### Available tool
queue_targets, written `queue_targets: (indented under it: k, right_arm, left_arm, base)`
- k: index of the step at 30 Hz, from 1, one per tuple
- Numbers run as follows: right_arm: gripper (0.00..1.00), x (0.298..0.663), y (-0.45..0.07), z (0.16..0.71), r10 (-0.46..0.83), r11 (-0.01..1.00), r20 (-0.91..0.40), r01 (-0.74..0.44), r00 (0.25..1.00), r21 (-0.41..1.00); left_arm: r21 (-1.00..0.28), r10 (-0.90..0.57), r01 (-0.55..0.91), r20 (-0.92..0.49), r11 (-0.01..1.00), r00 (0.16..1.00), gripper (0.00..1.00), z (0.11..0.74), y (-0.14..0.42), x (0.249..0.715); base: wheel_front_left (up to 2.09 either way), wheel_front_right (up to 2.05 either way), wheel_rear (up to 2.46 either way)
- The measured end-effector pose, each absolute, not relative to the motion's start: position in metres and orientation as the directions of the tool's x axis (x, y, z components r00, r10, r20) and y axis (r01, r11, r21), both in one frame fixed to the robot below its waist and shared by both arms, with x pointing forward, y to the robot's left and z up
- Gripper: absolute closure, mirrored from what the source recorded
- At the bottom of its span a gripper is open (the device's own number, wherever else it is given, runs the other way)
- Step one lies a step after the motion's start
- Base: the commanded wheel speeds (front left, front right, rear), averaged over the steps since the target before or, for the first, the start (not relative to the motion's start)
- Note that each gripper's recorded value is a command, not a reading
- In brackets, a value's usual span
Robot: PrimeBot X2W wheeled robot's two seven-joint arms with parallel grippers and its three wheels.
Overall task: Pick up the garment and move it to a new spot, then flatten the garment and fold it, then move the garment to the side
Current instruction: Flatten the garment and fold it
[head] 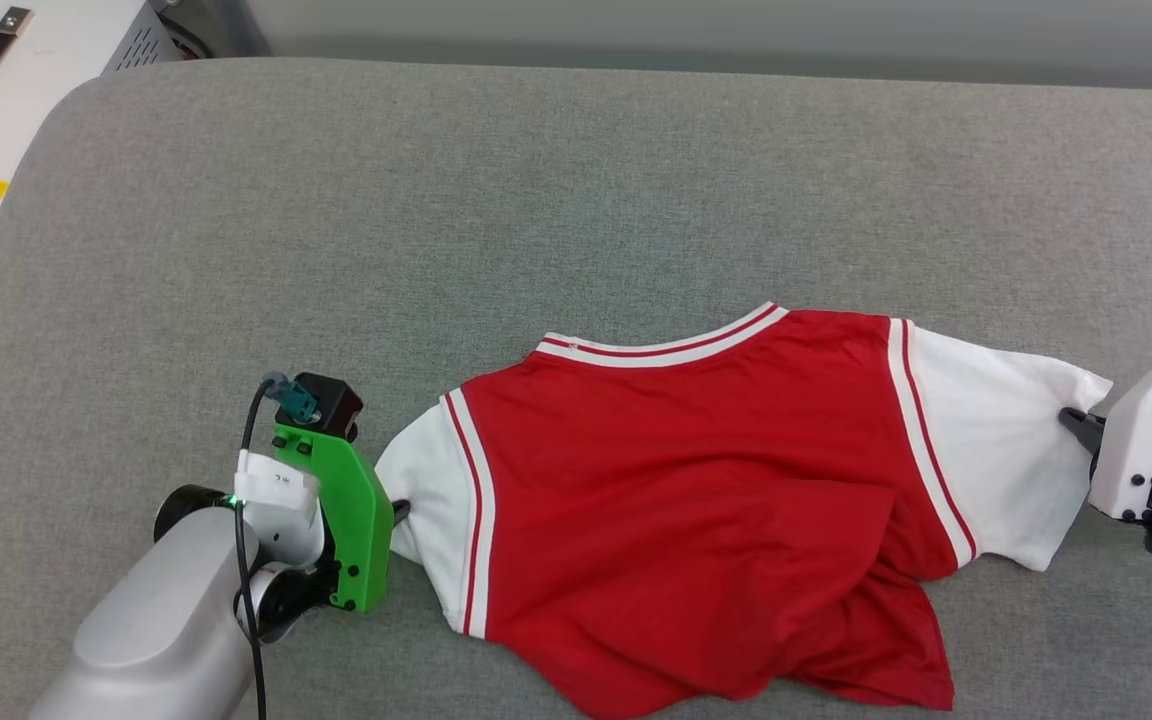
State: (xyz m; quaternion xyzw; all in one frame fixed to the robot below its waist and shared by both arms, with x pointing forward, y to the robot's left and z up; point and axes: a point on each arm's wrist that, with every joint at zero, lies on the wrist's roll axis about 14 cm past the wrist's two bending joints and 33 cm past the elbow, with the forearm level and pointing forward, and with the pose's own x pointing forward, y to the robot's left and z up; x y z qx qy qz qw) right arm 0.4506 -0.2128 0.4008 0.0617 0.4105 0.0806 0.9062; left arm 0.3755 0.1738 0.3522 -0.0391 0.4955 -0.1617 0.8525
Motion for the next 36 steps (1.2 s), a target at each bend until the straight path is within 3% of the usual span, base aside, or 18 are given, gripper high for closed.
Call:
queue_targets:
  k: [6,16,26,36]
  right_arm:
    - [1.00,0.463,-0.215,0.425,0.177,0.984,-0.662,-0.119,0.728,0.132]
    - [1.00,0.507,-0.207,0.504,0.167,0.986,-0.452,-0.144,0.876,0.085]
    - [1.00,0.576,-0.208,0.593,0.149,0.989,-0.230,-0.141,0.962,0.050]
    - [1.00,0.635,-0.215,0.702,0.104,0.994,0.062,-0.103,0.993,-0.025]
  left_arm:
    - [-0.139,-0.259,0.234,-0.730,0.962,0.632,1.00,0.378,0.184,0.400]
    - [-0.010,-0.186,0.198,-0.385,0.980,0.904,1.00,0.490,0.211,0.478]
    - [0.177,-0.175,0.191,-0.102,0.965,0.979,1.00,0.599,0.219,0.559]
    - [0.259,-0.169,0.121,0.173,0.958,0.970,1.00,0.697,0.220,0.621]
  base:
    - [0.00,0.00,0.00]
    - [0.00,0.00,0.00]
    - [0.00,0.00,0.00]
    - [0.00,0.00,0.00]
